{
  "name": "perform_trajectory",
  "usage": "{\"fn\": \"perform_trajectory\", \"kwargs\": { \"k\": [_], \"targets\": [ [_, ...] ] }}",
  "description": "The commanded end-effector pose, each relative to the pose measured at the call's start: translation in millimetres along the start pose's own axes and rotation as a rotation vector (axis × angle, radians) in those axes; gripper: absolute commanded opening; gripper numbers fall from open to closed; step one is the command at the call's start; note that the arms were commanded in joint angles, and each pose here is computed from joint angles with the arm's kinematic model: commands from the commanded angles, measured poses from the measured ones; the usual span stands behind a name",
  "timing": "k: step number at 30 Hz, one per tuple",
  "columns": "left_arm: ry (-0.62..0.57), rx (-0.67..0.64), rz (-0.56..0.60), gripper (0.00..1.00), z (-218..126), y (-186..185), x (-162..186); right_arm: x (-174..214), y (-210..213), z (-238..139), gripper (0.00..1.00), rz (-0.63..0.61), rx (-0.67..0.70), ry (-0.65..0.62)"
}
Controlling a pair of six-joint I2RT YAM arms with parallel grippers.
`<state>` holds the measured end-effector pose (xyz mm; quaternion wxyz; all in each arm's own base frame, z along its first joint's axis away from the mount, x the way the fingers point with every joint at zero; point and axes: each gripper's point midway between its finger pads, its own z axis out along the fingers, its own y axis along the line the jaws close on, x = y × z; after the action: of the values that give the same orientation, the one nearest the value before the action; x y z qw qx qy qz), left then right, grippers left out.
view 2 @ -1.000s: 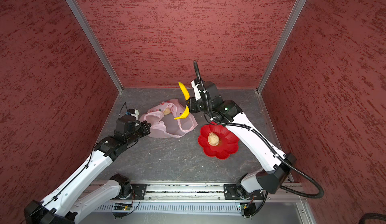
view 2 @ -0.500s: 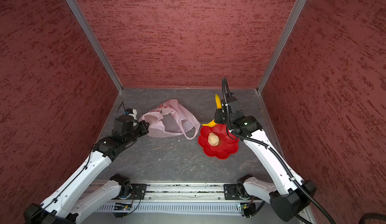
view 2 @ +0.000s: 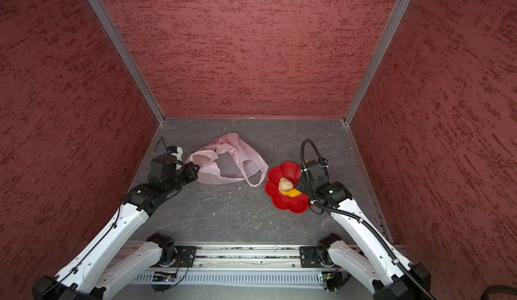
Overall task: Take the fake fruits out of the plastic bag
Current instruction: 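Carry the yellow banana over the red plate with the right gripper, then lower the banana onto the red plate and open the right gripper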
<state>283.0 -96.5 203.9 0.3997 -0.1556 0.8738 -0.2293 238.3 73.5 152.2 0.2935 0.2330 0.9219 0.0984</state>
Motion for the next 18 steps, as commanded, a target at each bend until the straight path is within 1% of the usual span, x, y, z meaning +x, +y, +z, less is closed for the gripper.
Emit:
{"fn": "perform_trajectory", "kwargs": {
  "k": [1, 18],
  "targets": [
    [0.003, 0.009, 0.006, 0.00, 0.2, 1.3, 2.5, -3.4, -7.3, 3.8, 0.16, 0.089, 0.017, -0.039],
    [0.005, 0.014, 0.006, 0.00, -2.8, 2.0, 1.1, 33.7, -28.7, 41.9, 0.16, 0.207, 0.016, 0.011]
  ]
}}
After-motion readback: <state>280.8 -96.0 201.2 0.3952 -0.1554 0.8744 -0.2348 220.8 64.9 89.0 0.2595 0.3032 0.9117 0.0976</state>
